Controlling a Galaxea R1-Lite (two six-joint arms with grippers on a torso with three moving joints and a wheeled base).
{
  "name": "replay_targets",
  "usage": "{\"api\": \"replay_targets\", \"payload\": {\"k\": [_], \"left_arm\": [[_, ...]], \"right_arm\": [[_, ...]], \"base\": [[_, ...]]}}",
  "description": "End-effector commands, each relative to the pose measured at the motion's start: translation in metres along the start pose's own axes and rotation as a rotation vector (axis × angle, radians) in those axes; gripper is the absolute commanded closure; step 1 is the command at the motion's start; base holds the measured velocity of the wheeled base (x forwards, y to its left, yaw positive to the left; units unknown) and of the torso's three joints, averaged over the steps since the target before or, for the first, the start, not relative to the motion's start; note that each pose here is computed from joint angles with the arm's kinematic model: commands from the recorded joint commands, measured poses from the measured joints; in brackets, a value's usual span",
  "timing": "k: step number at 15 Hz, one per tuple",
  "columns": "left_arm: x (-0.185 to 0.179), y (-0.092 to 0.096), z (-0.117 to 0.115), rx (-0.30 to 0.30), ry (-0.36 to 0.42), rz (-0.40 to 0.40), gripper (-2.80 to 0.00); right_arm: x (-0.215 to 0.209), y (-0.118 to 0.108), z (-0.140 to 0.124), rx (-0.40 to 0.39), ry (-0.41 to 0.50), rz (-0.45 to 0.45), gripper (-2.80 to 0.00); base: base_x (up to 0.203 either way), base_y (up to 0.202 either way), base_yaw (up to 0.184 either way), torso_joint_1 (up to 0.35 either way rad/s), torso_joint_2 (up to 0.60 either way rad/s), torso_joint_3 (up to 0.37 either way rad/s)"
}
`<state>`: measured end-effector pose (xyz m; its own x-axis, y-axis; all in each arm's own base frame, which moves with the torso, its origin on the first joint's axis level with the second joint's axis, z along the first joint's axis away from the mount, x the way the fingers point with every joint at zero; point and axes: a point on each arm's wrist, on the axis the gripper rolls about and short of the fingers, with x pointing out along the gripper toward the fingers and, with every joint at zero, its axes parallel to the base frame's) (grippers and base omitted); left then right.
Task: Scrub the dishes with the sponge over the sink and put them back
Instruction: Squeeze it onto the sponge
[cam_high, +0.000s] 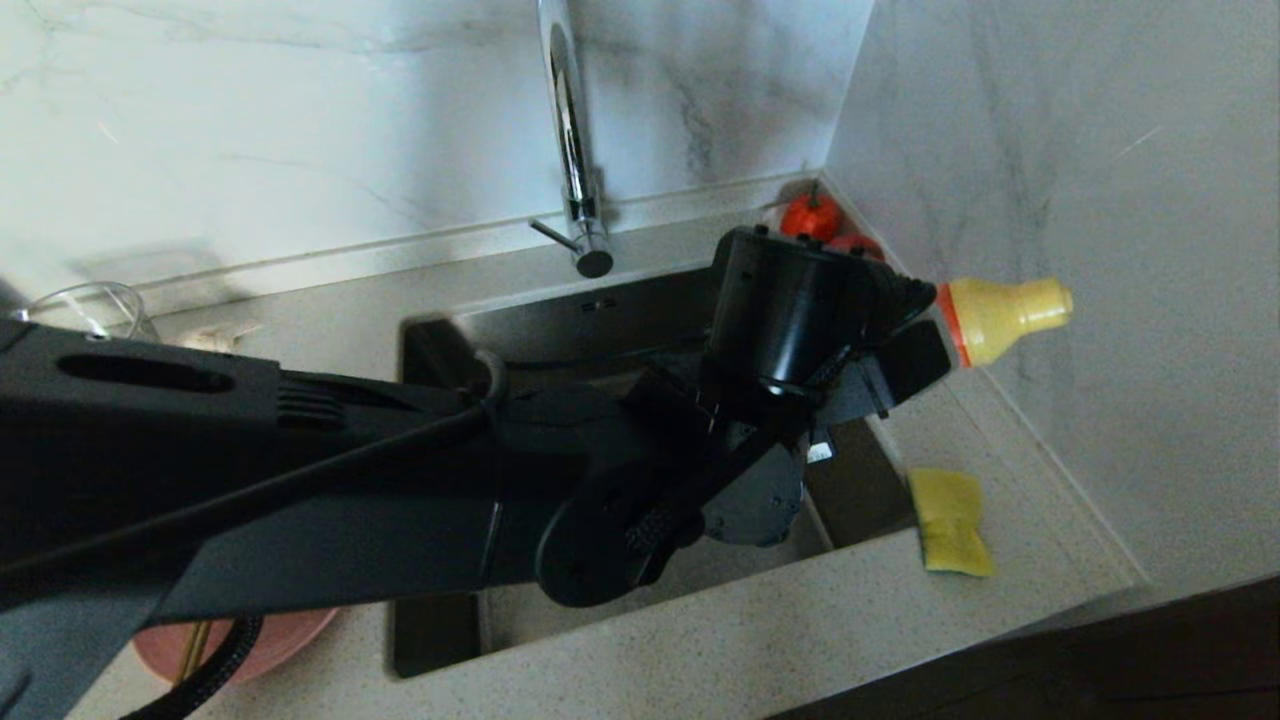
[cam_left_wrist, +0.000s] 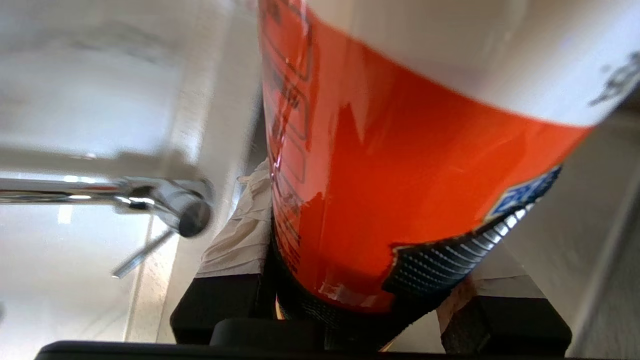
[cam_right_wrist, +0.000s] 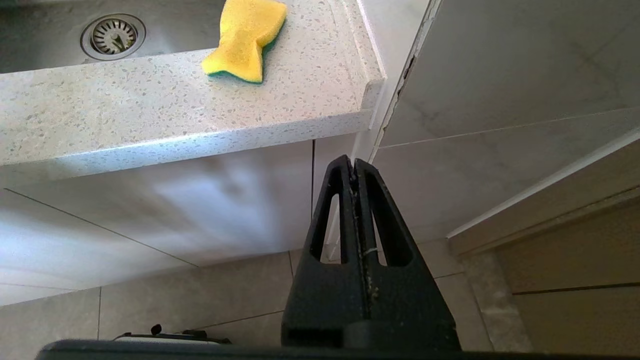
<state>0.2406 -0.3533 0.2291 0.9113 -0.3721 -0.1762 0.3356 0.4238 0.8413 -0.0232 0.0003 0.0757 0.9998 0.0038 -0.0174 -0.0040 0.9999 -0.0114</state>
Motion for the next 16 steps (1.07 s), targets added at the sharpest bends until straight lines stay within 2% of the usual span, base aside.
{"api": "replay_targets", "payload": {"k": [1, 5, 8, 14, 16], "left_arm": [[0.001, -0.011, -0.007, 0.033, 0.026, -0.023, 0.00], [0.001, -0.018, -0.012, 0.089, 0.031, -0.038, 0.00], [0.000, -0.032, -0.022, 0.152, 0.034, -0.048, 0.00], [0.000, -0.060, -0.034, 0.203, 0.054, -0.097, 0.00], [0.001, -0.070, -0.041, 0.243, 0.051, -0.097, 0.00]], "right_arm": [[0.000, 0.000, 0.000, 0.001, -0.001, 0.001, 0.00], [0.000, 0.000, 0.000, 0.000, -0.001, 0.000, 0.00], [0.000, 0.000, 0.000, 0.001, -0.001, 0.000, 0.00], [0.000, 0.000, 0.000, -0.001, -0.001, -0.001, 0.00], [0.000, 0.000, 0.000, -0.001, -0.001, 0.001, 0.00]], "base": [[0.000, 0.000, 0.000, 0.000, 0.00, 0.000], [0.000, 0.000, 0.000, 0.000, 0.00, 0.000], [0.000, 0.000, 0.000, 0.000, 0.00, 0.000], [0.000, 0.000, 0.000, 0.000, 0.00, 0.000], [0.000, 0.000, 0.000, 0.000, 0.00, 0.000]]}}
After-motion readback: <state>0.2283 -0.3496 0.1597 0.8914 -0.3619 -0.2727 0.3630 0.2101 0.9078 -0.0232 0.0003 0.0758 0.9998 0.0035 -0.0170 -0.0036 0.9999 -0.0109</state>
